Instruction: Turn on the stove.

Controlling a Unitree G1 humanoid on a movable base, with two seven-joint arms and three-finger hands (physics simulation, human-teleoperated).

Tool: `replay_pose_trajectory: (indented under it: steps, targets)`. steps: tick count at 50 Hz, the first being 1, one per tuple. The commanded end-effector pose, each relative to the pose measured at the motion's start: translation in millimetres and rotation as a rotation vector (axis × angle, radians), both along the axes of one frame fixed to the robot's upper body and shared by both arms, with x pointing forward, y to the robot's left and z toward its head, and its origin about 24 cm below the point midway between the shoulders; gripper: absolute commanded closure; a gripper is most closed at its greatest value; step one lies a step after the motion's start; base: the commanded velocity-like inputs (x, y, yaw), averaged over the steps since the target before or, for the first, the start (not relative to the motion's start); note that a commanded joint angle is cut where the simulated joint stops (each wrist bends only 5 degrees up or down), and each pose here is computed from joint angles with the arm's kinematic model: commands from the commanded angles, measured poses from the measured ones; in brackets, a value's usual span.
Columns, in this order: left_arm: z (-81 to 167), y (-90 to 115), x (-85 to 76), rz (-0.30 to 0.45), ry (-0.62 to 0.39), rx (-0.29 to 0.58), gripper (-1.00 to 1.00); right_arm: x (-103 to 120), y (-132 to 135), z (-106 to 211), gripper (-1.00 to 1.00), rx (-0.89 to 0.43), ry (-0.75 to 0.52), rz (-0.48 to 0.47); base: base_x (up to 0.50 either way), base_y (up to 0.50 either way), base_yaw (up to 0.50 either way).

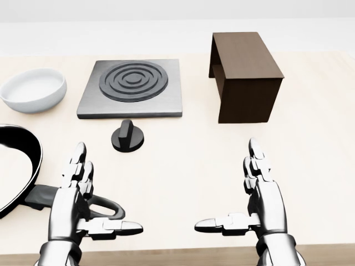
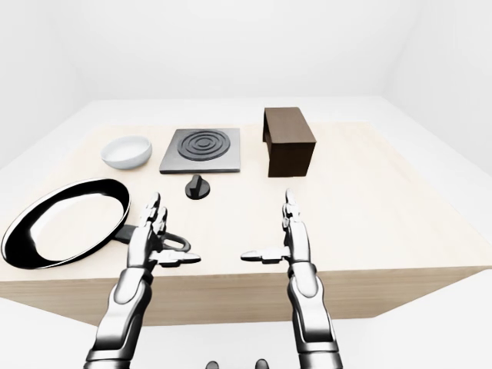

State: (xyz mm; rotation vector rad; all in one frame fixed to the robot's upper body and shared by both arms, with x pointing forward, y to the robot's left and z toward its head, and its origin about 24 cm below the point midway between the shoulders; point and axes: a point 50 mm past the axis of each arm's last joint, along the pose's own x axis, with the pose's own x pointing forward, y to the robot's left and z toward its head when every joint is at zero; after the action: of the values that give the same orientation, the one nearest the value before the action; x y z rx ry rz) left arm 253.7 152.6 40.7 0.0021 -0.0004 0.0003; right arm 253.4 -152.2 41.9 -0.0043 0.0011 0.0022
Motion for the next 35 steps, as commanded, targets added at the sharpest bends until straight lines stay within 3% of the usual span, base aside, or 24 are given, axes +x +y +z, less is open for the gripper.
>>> replay_pose_trajectory:
  steps: [1, 9, 15, 23, 35]
  targets:
    - [-1.3, 5.2, -0.9, 0.001, -0.001, 0.007, -1.00, -2.3, -4.3, 4.9, -1.00, -0.003, -0.002, 0.009, 0.00, 0.00, 0.00]
    - [0.3, 5.9, -0.9, 0.003, -0.003, 0.006, -1.00, -3.4, -4.4, 8.2, -1.00, 0.009, -0.008, 0.011, 0.00, 0.00, 0.00]
    - [2.6, 6.6, -1.2, 0.004, -0.006, 0.005, -1.00, -5.6, -21.0, 25.0, -1.00, 0.010, -0.060, -0.063, 0.00, 0.00, 0.00]
    - [6.0, 7.1, -1.6, 0.006, -0.013, 0.007, -1.00, -32.4, -65.6, 88.0, -1.00, -0.011, -0.333, -0.210, 0.00, 0.00, 0.00]
    - [6.9, 7.5, -0.7, 0.008, -0.015, 0.006, -1.00, -68.2, -94.5, 134.1, -1.00, -0.025, -0.556, -0.311, 0.00, 0.00, 0.00]
